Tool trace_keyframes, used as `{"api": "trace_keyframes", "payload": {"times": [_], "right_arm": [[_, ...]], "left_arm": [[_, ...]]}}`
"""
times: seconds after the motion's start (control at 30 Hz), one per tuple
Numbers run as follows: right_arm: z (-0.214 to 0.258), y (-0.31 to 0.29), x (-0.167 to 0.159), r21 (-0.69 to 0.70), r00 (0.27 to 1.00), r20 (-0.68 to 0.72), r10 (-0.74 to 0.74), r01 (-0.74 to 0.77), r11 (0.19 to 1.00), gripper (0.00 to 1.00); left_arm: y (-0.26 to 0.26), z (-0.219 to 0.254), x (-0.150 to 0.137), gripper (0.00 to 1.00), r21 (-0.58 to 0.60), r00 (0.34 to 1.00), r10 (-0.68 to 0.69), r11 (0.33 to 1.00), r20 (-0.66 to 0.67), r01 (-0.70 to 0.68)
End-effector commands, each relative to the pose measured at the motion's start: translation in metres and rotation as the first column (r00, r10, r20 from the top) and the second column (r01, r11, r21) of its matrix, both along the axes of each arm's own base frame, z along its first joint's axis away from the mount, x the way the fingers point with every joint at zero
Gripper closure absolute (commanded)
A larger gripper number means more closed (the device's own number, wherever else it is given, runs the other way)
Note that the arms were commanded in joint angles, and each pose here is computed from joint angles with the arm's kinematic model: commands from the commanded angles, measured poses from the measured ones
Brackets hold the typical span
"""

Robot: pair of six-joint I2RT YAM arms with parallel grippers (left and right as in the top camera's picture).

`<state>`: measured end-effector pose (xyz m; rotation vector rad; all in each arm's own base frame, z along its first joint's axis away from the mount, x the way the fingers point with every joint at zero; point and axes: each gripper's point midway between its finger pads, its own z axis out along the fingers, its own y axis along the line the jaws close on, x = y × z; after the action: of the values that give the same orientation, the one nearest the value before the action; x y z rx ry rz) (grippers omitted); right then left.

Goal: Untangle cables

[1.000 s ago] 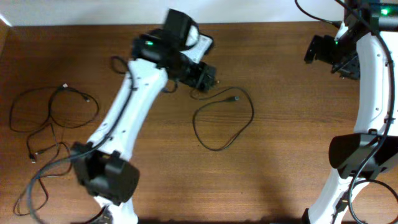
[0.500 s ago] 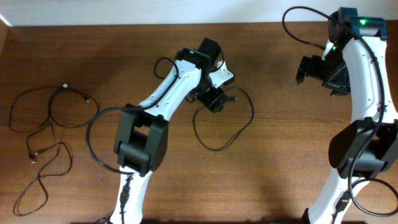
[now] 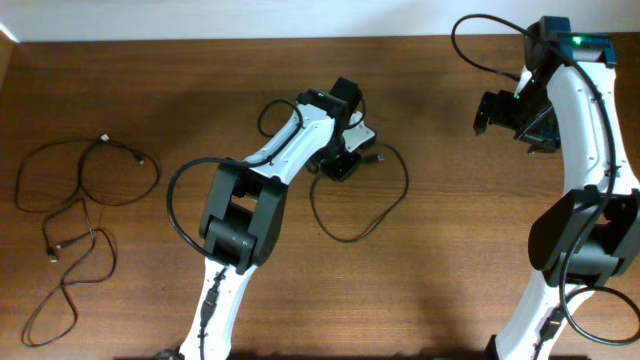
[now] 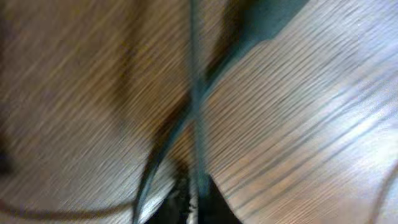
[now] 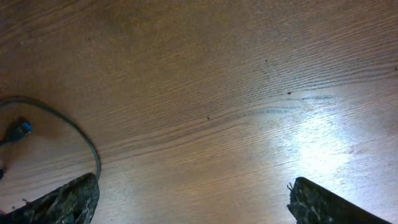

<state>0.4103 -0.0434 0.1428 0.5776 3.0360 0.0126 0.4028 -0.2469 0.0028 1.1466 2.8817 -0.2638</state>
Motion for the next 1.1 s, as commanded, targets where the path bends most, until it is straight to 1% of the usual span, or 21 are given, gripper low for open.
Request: {"api": "trace_keyframes", "payload": {"times": [0.0, 0.03, 0.07, 0.1, 0.13, 0.27, 0.33, 0.4, 0.5, 0.57, 0.6, 0.67, 0.7, 0.73, 0.8, 0.87, 0.93, 0.97, 1.0, 1.03, 1.07], "right_arm": [[0.001, 0.001, -0.001, -0.001, 1.000, 0.003, 0.006, -0.006, 1.000, 0.01], [0.001, 0.001, 0.000, -0.001, 1.000, 0.005, 0.006, -0.006, 1.000, 0.01], [0.001, 0.001, 0.001, -0.002, 1.000, 0.010, 0.006, -0.006, 1.000, 0.01], [0.001, 0.001, 0.002, -0.002, 1.000, 0.014, 0.006, -0.006, 1.000, 0.01], [0.001, 0.001, 0.002, -0.002, 1.000, 0.014, 0.006, -0.006, 1.000, 0.01], [0.001, 0.001, 0.002, -0.002, 1.000, 0.014, 0.006, -0.006, 1.000, 0.01], [0.001, 0.001, 0.002, -0.002, 1.000, 0.014, 0.006, -0.006, 1.000, 0.01], [0.001, 0.001, 0.002, -0.002, 1.000, 0.014, 0.006, -0.006, 1.000, 0.01], [0.001, 0.001, 0.002, -0.002, 1.000, 0.013, 0.007, -0.007, 1.000, 0.01], [0.001, 0.001, 0.001, -0.002, 1.000, 0.010, 0.007, -0.007, 1.000, 0.01], [0.001, 0.001, 0.001, -0.002, 1.000, 0.010, 0.007, -0.007, 1.000, 0.01], [0.001, 0.001, 0.001, -0.002, 1.000, 0.010, 0.007, -0.007, 1.000, 0.01], [0.001, 0.001, 0.001, -0.002, 1.000, 0.009, 0.007, -0.007, 1.000, 0.01], [0.001, 0.001, 0.001, -0.002, 1.000, 0.007, 0.007, -0.007, 1.000, 0.01], [0.001, 0.001, 0.000, -0.001, 1.000, 0.006, 0.007, -0.007, 1.000, 0.01], [0.001, 0.001, 0.000, -0.001, 1.000, 0.005, 0.007, -0.007, 1.000, 0.01], [0.001, 0.001, -0.001, -0.001, 1.000, 0.002, 0.007, -0.007, 1.000, 0.01], [0.001, 0.001, -0.002, 0.000, 1.000, -0.001, 0.007, -0.007, 1.000, 0.01], [0.001, 0.001, -0.002, 0.000, 1.000, -0.003, 0.007, -0.007, 1.000, 0.01], [0.001, 0.002, -0.002, 0.006, 1.000, -0.002, 0.007, -0.007, 1.000, 0.01], [0.001, 0.003, -0.002, 0.011, 1.000, -0.001, 0.007, -0.007, 1.000, 0.01]], "left_arm": [[0.013, -0.006, 0.004, 0.94, 0.104, 0.999, 0.037, 0.994, -0.001, -0.037], [0.011, 0.009, 0.012, 0.84, 0.104, 0.999, 0.036, 0.994, 0.026, -0.038], [0.014, 0.020, 0.020, 0.60, 0.124, 0.998, 0.036, 0.991, 0.060, -0.044], [0.019, 0.022, 0.026, 0.44, 0.157, 0.995, 0.036, 0.986, 0.092, -0.050], [0.022, 0.020, 0.028, 0.40, 0.175, 0.994, 0.034, 0.983, 0.103, -0.052], [0.024, -0.004, 0.025, 0.41, 0.199, 0.997, 0.032, 0.979, 0.067, -0.045], [0.026, -0.021, 0.022, 0.42, 0.215, 0.999, 0.031, 0.976, 0.039, -0.039], [0.026, -0.023, 0.021, 0.47, 0.217, 0.999, 0.031, 0.976, 0.033, -0.038], [0.026, -0.024, 0.021, 0.66, 0.216, 0.999, 0.033, 0.976, 0.033, -0.040], [0.025, -0.026, 0.021, 0.72, 0.216, 0.997, 0.069, 0.974, 0.030, -0.074], [0.024, -0.028, 0.020, 0.78, 0.213, 0.996, 0.084, 0.973, 0.025, -0.087], [0.023, -0.028, 0.019, 1.00, 0.206, 0.996, 0.084, 0.975, 0.018, -0.086], [0.022, -0.025, 0.020, 1.00, 0.202, 0.996, 0.091, 0.975, 0.025, -0.094], [0.026, -0.016, 0.028, 1.00, 0.204, 0.990, 0.135, 0.969, 0.049, -0.142], [0.037, 0.022, 0.050, 1.00, 0.192, 0.968, 0.214, 0.953, 0.128, -0.236], [0.046, 0.077, 0.072, 1.00, 0.124, 0.944, 0.256, 0.950, 0.210, -0.285], [0.073, 0.157, 0.102, 1.00, 0.004, 0.876, 0.338, 0.933, 0.344, -0.361], [0.096, 0.190, 0.113, 1.00, -0.040, 0.821, 0.398, 0.907, 0.409, -0.420], [0.122, 0.214, 0.123, 1.00, -0.071, 0.755, 0.463, 0.869, 0.464, -0.489], [0.175, 0.247, 0.136, 1.00, -0.118, 0.624, 0.561, 0.787, 0.544, -0.605], [0.197, 0.256, 0.140, 1.00, -0.133, 0.570, 0.591, 0.752, 0.570, -0.646]]}}
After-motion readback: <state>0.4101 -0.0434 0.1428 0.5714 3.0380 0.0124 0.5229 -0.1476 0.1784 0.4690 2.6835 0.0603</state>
